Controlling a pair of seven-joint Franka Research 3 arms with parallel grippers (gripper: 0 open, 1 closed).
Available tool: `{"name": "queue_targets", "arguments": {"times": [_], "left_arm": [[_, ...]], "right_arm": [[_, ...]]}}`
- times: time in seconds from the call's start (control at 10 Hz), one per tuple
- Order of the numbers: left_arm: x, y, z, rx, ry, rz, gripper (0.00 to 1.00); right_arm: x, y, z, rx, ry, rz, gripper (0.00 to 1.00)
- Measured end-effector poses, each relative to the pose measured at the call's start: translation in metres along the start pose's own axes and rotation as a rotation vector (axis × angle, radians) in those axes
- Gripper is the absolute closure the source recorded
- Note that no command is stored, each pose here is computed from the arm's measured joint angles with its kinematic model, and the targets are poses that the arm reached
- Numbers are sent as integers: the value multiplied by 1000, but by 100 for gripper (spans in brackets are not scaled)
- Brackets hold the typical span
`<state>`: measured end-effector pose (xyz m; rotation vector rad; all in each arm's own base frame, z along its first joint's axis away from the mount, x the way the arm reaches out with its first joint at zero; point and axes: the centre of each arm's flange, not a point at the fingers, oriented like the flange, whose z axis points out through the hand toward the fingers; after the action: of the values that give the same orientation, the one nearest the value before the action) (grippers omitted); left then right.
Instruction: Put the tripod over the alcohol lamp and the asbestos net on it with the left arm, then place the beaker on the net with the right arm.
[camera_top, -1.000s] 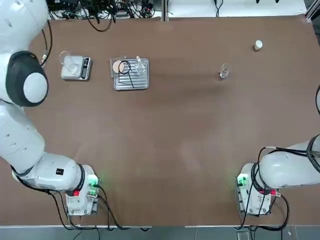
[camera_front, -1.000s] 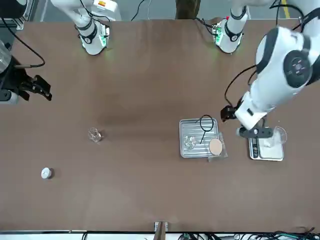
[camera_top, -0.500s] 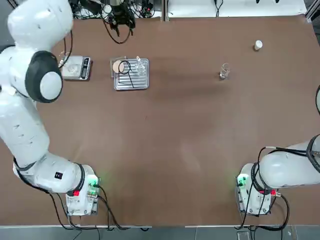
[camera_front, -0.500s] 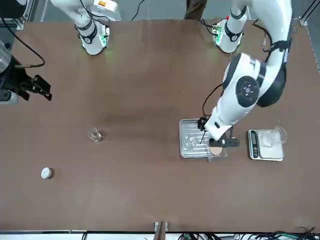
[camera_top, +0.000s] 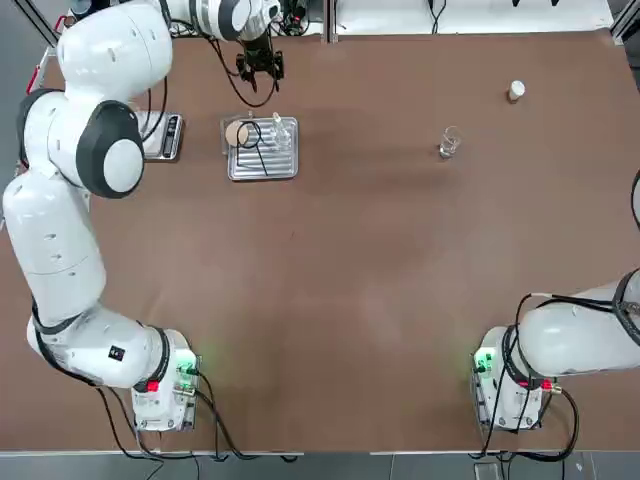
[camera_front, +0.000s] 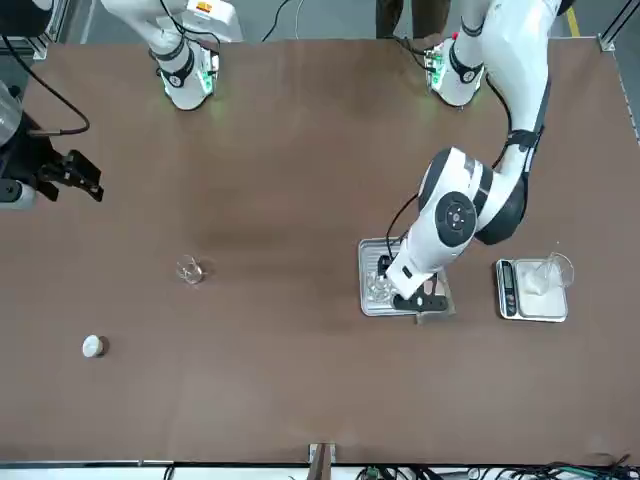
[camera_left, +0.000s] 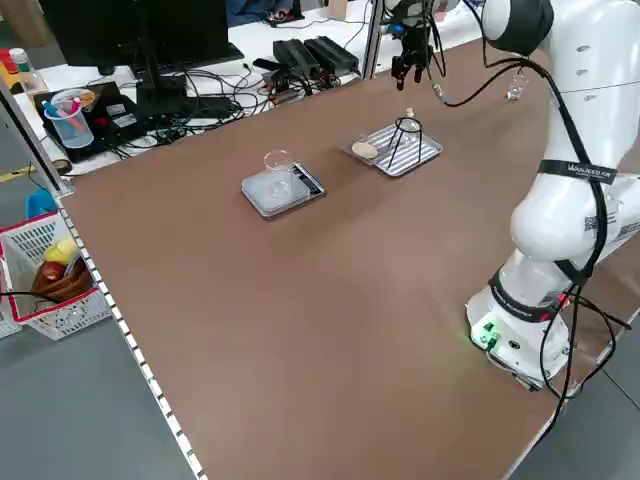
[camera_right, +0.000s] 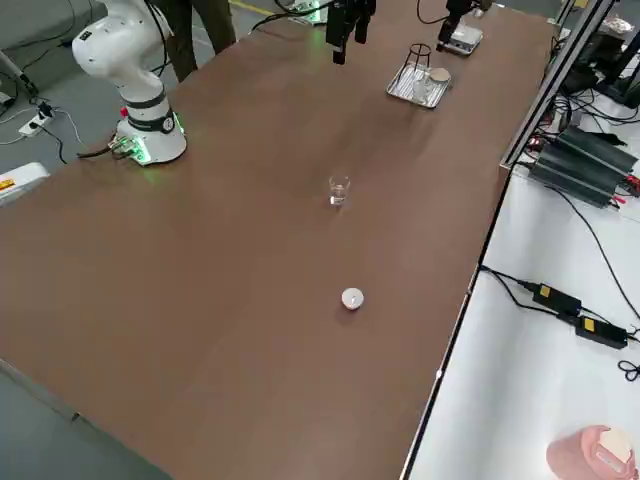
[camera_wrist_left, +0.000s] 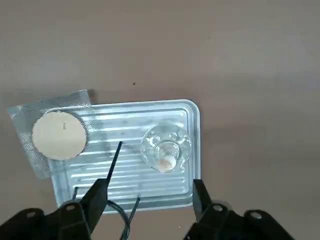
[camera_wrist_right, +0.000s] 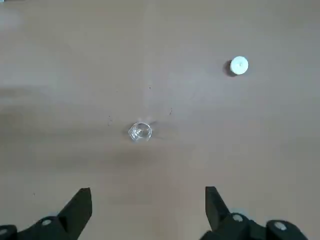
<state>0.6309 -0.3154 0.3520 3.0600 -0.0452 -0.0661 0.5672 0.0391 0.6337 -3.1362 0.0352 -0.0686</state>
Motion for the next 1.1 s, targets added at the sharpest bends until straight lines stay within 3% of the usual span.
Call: {"name": "queue_targets", "arguments": {"times": [0.3,0.5,1.0,1.1], "left_arm": [[-13,17,37,-27,55,-13,25],[-24,14,69,0,71,8,28],[-31,13,81,40,69,40,33],[-32,14,83,47,69,48,41]], "right_arm": [[0,0,0,0,0,0,0],[0,0,0,0,0,0,0],[0,0,0,0,0,0,0],[0,0,0,0,0,0,0]]}}
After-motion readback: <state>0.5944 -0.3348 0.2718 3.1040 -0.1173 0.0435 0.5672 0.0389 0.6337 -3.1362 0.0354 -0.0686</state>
